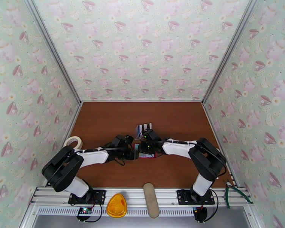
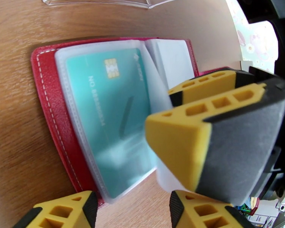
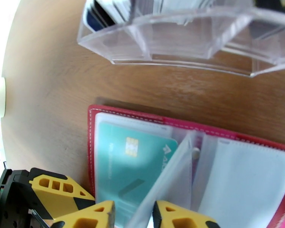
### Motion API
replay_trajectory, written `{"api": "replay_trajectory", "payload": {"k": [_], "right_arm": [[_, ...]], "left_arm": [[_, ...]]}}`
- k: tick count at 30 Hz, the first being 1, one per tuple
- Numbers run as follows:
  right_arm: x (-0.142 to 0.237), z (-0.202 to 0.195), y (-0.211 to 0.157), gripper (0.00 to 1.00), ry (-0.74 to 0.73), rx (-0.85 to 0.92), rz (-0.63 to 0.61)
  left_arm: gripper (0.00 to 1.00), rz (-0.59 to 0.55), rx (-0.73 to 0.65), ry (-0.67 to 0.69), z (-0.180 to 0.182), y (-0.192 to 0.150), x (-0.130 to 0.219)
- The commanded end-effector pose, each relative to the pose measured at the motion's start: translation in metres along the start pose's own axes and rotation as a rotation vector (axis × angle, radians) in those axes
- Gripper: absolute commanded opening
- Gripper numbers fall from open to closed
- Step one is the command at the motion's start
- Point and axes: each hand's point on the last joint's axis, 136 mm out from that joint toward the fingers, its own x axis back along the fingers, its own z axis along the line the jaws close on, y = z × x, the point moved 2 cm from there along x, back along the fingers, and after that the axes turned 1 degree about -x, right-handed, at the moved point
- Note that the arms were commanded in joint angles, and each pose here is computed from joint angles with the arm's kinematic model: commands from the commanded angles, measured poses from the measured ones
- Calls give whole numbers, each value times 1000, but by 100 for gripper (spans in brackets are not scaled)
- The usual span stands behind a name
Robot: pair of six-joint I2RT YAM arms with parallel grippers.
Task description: Put the credit cards into the card holder
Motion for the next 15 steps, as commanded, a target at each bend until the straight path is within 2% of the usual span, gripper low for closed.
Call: {"api": "replay_trajectory", "payload": {"k": [1, 6, 11, 15], "right_arm": [[-8, -2, -8, 32, -4, -19, 25], [-10, -1, -8, 31, 5, -34, 24], [-3, 7, -5, 33, 45, -40, 6], [11, 15, 0, 37, 66, -27, -24]], "left_arm": [[59, -11, -13, -26, 0, -2, 2], [60, -28, -18, -57, -6, 2, 5], [58, 7, -7, 67, 13, 0, 1], [51, 26, -6, 130, 24, -3, 0]]}}
